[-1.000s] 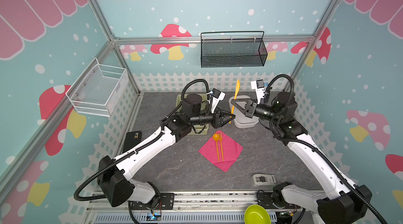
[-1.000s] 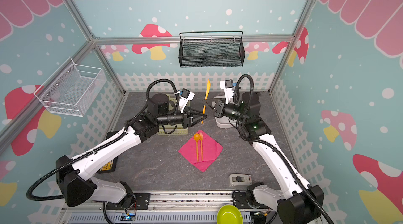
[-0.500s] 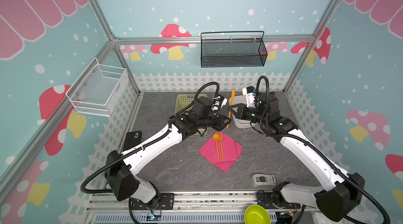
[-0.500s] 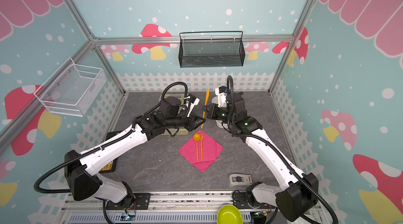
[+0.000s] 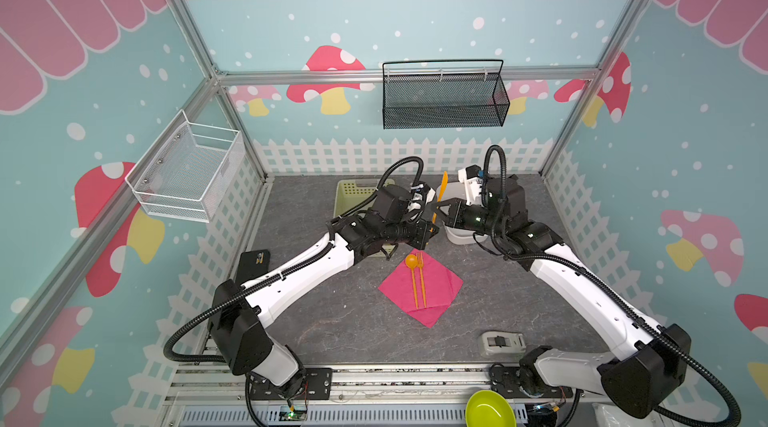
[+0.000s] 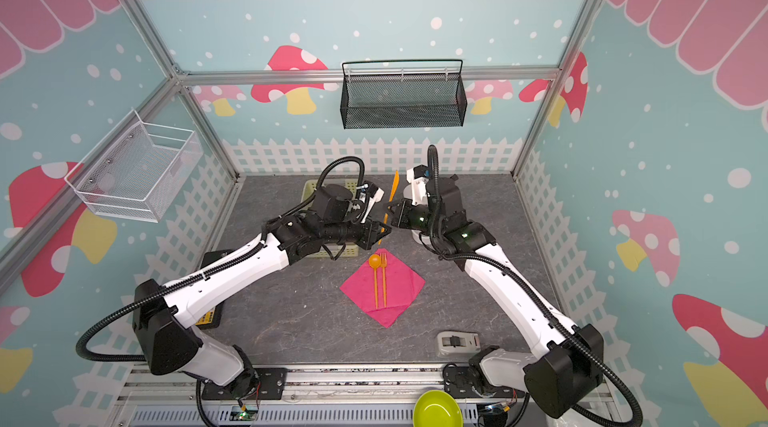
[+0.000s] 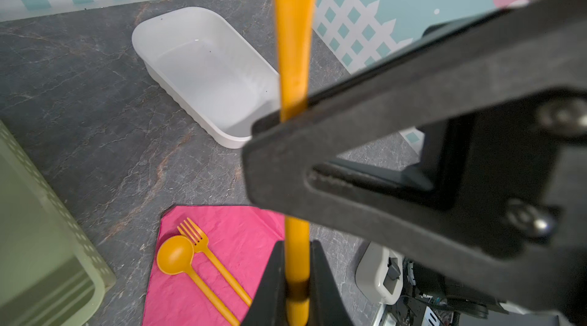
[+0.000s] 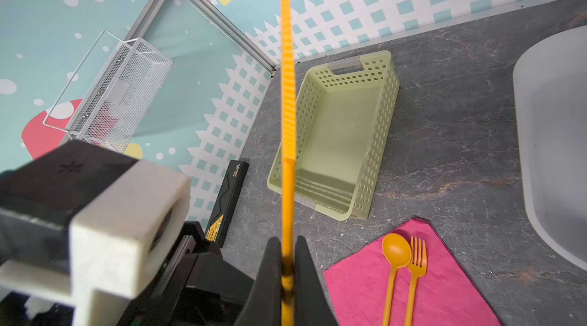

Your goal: Place the utensils on the paper napkin and roll it up

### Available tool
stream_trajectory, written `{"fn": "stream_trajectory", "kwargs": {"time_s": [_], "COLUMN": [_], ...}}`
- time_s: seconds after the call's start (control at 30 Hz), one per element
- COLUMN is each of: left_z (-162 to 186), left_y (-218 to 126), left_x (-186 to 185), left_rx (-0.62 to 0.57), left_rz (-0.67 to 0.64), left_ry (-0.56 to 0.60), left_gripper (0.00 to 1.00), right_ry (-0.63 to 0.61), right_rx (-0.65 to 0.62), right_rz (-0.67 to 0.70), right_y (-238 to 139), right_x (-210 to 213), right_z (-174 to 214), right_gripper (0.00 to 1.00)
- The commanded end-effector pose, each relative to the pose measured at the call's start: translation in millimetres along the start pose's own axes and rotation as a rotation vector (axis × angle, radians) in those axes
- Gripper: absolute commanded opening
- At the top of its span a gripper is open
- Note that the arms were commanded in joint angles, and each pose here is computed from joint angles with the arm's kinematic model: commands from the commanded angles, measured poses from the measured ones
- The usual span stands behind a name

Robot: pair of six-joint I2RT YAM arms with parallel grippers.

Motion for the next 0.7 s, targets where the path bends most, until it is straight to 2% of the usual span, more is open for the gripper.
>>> {"fn": "stream_trajectory", "kwargs": {"time_s": [0.0, 0.13, 0.23, 0.37, 0.53, 0.67], "left_z": [-4, -6, -9, -16, -22, -23], "left_y": [-3, -10, -18, -36, -72, -96], "left_x": [-4, -9, -21, -40, -76, -94], "left_rx": [-0.003, -0.012, -0.032, -0.091, -0.180, -0.217], "left_rz": [0.003, 0.040, 0.130, 0.276, 0.563, 0.695], "left_ry": [0.017, 0.034, 0.068, 0.120, 0.236, 0.307], "left_gripper": [0.07, 0.03, 0.01, 0.00, 0.00, 0.00], "right_ry": [-0.040, -0.134, -0.217, -0.332, -0.447, -0.521], "right_rx": [-0.030, -0.082, -0.151, -0.222, -0.316, -0.339], "right_rz": [-0.039, -0.059, -0.073, -0.145, -0.287, -0.422], "right_y": [-10, -30, -53, -83, -119, -138], "right_x": [16, 28, 39, 60, 86, 105], "right_z": [-9, -17, -23, -27, -24, -19], "right_gripper": [0.01, 0.18, 0.27, 0.31, 0.39, 0.41]}}
Point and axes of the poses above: each gripper's point midway between its finger pads, its own y axis out along the fingers, its own x axis along the line the jaws close on, z = x × y, the point moved 6 cm from there along -y, back along the fingers, and after that the axes turned 1 degree about -y, right-handed, at the moved point
